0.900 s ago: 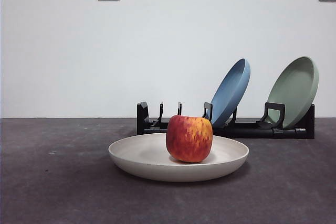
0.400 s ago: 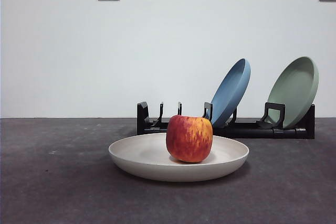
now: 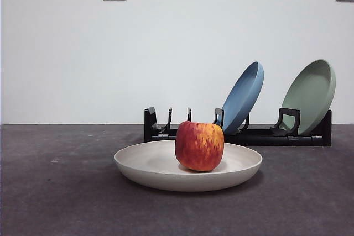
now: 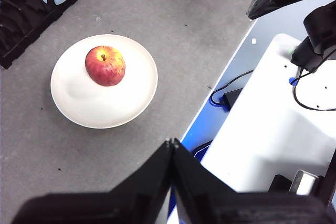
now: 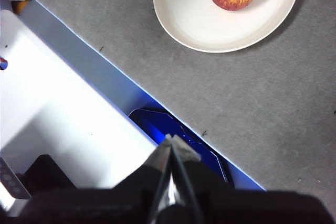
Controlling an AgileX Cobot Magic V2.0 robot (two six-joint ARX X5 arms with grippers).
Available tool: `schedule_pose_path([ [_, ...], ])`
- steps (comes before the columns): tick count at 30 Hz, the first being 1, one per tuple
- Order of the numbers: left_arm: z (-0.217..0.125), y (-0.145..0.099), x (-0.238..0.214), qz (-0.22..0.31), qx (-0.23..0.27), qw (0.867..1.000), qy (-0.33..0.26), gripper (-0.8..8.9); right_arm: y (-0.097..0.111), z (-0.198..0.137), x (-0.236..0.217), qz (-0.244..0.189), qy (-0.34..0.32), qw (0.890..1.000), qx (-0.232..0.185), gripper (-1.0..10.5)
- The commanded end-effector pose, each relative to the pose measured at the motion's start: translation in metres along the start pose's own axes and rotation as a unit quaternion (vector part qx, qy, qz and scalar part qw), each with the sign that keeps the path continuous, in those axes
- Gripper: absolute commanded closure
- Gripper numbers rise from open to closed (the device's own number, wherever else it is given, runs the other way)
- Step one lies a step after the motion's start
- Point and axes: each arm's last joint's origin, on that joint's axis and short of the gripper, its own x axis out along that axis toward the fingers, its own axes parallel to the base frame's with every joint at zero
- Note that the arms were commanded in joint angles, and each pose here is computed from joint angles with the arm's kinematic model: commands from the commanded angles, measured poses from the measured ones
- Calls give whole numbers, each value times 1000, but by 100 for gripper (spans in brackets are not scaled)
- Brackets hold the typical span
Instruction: Take the yellow plate from the plate rack,put the plate on the table,take the apple from the table,put the apple in the plate
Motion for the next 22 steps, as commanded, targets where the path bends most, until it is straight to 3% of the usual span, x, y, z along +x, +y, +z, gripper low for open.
schedule_pose_path([
  [1,-1,0,1,0,3,1000,3,817,0,-1,2,0,2,1000,4,946],
  [7,4,9,-6,28,2,999,-45,817,0,-1,2,1,2,1000,4,946],
  [10,12,24,-18,67,17,989,-131,817,0,-1,2,0,2,1000,4,946],
  [13,16,41,-30,118,23,969,-218,817,0,-1,2,0,2,1000,4,946],
  [16,7,58,-43,162,-2,939,-304,817,0,-1,2,0,2,1000,4,946],
  [22,-46,76,-45,273,-17,868,-415,817,0,-1,2,0,2,1000,4,946],
])
